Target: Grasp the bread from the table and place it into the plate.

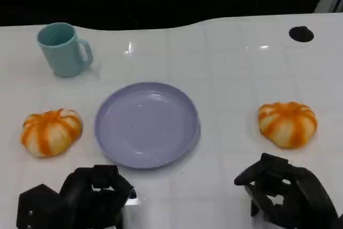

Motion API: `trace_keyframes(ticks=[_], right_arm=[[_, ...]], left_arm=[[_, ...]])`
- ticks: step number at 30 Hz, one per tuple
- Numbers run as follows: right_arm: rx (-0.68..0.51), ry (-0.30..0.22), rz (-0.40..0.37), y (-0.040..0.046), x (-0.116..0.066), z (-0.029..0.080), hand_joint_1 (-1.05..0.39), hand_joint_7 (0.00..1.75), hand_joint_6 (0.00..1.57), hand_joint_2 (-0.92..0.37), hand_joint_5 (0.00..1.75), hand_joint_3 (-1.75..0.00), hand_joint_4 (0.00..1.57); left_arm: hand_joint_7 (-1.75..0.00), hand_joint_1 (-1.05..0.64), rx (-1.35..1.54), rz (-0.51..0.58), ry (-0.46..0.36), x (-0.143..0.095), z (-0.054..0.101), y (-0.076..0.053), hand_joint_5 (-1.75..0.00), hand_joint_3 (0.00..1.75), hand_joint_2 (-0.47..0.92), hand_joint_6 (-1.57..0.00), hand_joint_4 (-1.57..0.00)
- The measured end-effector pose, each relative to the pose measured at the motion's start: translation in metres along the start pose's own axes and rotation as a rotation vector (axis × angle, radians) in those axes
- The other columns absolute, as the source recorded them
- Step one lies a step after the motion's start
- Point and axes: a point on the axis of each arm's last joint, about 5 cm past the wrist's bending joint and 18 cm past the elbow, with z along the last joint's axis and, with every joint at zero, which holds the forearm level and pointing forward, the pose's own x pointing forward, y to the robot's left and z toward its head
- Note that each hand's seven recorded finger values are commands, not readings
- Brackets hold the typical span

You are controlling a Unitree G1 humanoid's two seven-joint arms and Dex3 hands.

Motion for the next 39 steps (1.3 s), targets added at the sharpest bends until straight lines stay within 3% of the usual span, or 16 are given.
trace_keyframes(ticks=[17,23,27,30,32,39], right_arm=[[-0.003,-0.003,-0.002,0.0000,0.000,0.000,-0.41,1.02,0.83,-0.77,1.69,-0.55,0.78],[-0.017,-0.041,-0.005,-0.0004,0.003,0.003,-0.41,0.72,0.83,-0.91,1.48,-0.26,0.67],[-0.056,-0.093,-0.005,-0.0008,0.005,0.006,-0.42,0.59,0.73,-0.92,1.17,-0.20,0.63],[-0.123,-0.139,-0.015,-0.0031,0.007,0.009,-0.49,0.39,0.69,-0.92,0.78,-0.21,0.61],[-0.186,-0.157,-0.017,-0.0067,0.009,0.012,-0.52,0.28,0.69,-0.92,0.62,-0.22,0.59],[-0.381,-0.175,-0.025,-0.0167,0.014,0.020,-0.54,0.06,0.52,-0.92,0.36,-0.18,0.40]], left_arm=[[-0.84,-1.05,-0.002,0.001,-0.001,0.000,0.000,0.000,-1.22,0.69,0.53,-1.39,-1.57],[-0.84,-1.05,-0.001,0.000,-0.001,0.001,0.000,0.000,-1.23,0.69,0.54,-1.39,-1.57],[-0.84,-1.05,-0.002,0.000,0.001,0.001,0.000,0.000,-1.23,0.69,0.54,-1.38,-1.57],[-0.85,-1.05,-0.002,0.000,0.001,0.001,0.000,0.000,-1.23,0.68,0.54,-1.39,-1.57],[-0.85,-1.05,-0.001,0.000,0.002,0.001,0.000,0.000,-1.24,0.68,0.54,-1.39,-1.57],[-0.85,-1.05,-0.001,0.000,0.002,0.001,0.000,0.000,-1.23,0.68,0.54,-1.39,-1.57]])
